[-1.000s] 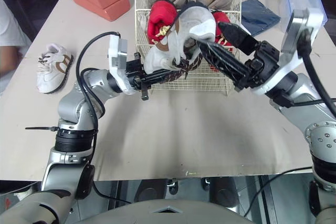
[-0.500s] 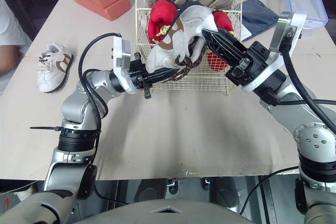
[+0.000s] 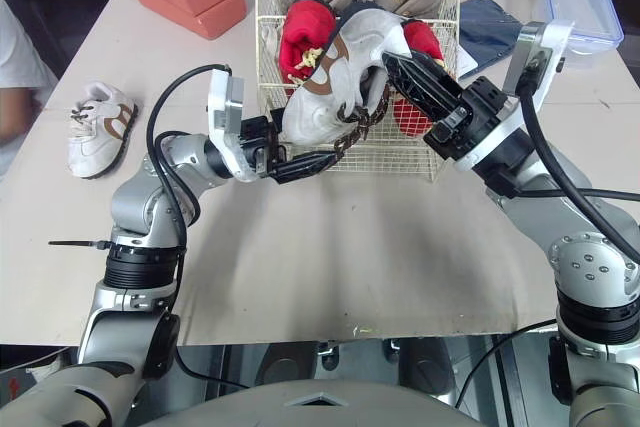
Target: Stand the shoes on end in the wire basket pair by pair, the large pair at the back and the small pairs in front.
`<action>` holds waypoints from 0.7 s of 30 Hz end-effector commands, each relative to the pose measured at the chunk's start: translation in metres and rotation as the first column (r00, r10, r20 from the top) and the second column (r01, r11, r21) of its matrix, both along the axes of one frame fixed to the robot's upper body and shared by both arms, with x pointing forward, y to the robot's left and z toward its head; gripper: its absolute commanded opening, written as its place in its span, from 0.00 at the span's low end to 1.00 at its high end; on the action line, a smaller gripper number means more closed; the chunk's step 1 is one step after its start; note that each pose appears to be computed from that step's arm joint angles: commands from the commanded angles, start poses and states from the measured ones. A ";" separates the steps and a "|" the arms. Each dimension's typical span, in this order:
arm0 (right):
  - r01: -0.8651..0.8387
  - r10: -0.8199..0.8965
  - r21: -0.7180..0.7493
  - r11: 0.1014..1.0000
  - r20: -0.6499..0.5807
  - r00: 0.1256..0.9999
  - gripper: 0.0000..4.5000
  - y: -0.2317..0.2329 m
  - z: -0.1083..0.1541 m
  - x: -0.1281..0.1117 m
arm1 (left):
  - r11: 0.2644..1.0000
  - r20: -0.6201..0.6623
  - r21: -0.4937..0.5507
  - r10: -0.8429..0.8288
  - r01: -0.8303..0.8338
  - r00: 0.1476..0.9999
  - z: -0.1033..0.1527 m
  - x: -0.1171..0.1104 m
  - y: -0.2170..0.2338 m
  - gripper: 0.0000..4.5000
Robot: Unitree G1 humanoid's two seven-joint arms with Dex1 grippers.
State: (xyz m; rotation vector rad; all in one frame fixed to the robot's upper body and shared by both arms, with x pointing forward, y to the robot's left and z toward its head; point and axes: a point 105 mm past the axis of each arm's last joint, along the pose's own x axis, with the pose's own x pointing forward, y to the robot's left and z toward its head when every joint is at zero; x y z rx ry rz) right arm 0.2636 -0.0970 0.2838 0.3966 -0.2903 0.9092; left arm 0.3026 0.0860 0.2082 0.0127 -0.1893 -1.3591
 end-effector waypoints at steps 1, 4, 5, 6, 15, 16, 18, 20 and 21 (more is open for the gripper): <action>0.018 -0.023 0.036 0.999 0.120 0.993 0.00 -0.011 0.030 -0.018 | 1.000 0.094 0.017 0.006 -0.007 0.996 0.018 -0.006 0.011 0.98; 0.056 -0.059 0.024 0.998 0.166 0.984 0.00 -0.024 0.041 -0.028 | 0.997 0.095 0.070 -0.032 0.025 0.995 0.028 -0.016 0.022 0.98; 0.066 -0.068 0.017 0.998 0.175 0.982 0.00 -0.026 0.042 -0.029 | 0.996 0.095 0.081 -0.038 0.031 0.995 0.030 -0.018 0.024 0.98; 0.085 -0.085 0.007 0.996 0.183 0.979 0.00 -0.029 0.043 -0.029 | 0.995 0.093 0.090 -0.043 0.034 0.995 0.034 -0.020 0.026 0.98; 0.298 -0.224 -0.313 0.902 0.250 0.942 0.00 -0.049 0.012 -0.024 | 0.981 0.063 0.195 -0.023 0.011 0.998 0.058 -0.026 0.027 0.98; 0.321 -0.238 -0.342 0.883 0.262 0.935 0.00 -0.050 0.009 -0.022 | 0.980 0.060 0.198 -0.026 0.014 0.998 0.059 -0.027 0.025 0.98; 0.360 -0.265 -0.393 0.846 0.277 0.924 0.00 -0.051 0.003 -0.017 | 0.979 0.051 0.202 -0.032 0.021 0.998 0.059 -0.028 0.024 0.98; 0.354 -0.244 -0.471 0.808 0.279 0.929 0.00 -0.048 -0.009 -0.014 | 0.976 0.040 0.216 -0.027 0.018 0.999 0.057 -0.028 0.023 0.98; 0.360 -0.253 -0.500 0.787 0.270 0.929 0.00 -0.048 -0.016 -0.012 | 0.975 0.036 0.221 -0.023 0.015 0.999 0.056 -0.028 0.023 0.98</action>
